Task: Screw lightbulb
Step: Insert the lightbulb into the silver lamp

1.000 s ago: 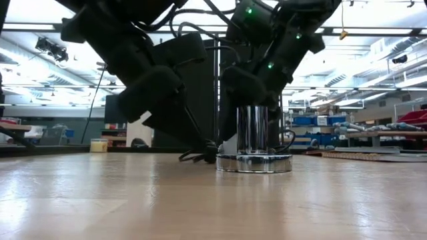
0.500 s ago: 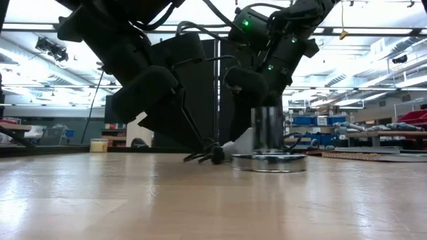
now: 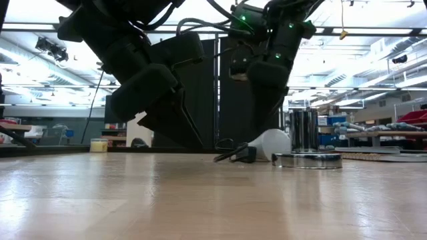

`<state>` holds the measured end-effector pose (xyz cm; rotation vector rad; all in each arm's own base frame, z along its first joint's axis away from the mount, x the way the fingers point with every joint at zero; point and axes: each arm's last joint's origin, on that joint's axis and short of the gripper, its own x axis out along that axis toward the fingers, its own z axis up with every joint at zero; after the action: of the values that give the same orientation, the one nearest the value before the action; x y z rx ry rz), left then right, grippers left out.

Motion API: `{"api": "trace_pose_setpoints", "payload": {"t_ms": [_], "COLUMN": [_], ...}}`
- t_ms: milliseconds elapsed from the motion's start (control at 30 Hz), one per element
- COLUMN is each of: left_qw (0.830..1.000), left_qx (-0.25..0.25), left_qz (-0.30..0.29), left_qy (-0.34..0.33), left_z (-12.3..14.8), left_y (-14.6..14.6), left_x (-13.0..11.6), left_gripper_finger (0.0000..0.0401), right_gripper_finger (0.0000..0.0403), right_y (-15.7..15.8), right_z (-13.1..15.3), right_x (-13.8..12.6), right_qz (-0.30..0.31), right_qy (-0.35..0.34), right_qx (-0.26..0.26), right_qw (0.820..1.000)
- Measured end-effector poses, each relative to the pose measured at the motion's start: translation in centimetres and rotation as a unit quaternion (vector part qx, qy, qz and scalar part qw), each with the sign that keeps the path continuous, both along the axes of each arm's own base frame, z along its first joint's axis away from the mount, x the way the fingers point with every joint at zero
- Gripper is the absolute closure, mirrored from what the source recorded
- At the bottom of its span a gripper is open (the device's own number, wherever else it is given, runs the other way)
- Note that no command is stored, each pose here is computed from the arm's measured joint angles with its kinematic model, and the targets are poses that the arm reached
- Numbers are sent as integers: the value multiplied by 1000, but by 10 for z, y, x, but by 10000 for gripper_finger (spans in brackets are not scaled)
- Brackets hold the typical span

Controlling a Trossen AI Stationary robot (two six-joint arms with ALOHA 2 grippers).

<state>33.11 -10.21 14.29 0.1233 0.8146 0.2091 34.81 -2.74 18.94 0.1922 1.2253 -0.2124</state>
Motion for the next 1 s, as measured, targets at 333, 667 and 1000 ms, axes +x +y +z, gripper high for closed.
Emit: {"api": "trace_pose_setpoints", "payload": {"t_ms": [333,667,1000], "left_qw": [1000,1000,1000], "left_qx": [-1,-4,4], "left_qz": [-2,-6,-13], "left_qy": [3,4,7], "left_z": [0,0,0], "left_y": [0,0,0], "left_x": [0,0,0], "left_gripper_finger": [117,117,117], "right_gripper_finger": [99,42,56], "right_y": [0,2,-2], "right_z": [-3,-3,-14], "right_x": [-6,-4,-8], "right_qz": [-17,-31,-57], "right_qy": [37,25,19], "right_qx": [-2,30,26], "right_qw": [999,999,998]}}
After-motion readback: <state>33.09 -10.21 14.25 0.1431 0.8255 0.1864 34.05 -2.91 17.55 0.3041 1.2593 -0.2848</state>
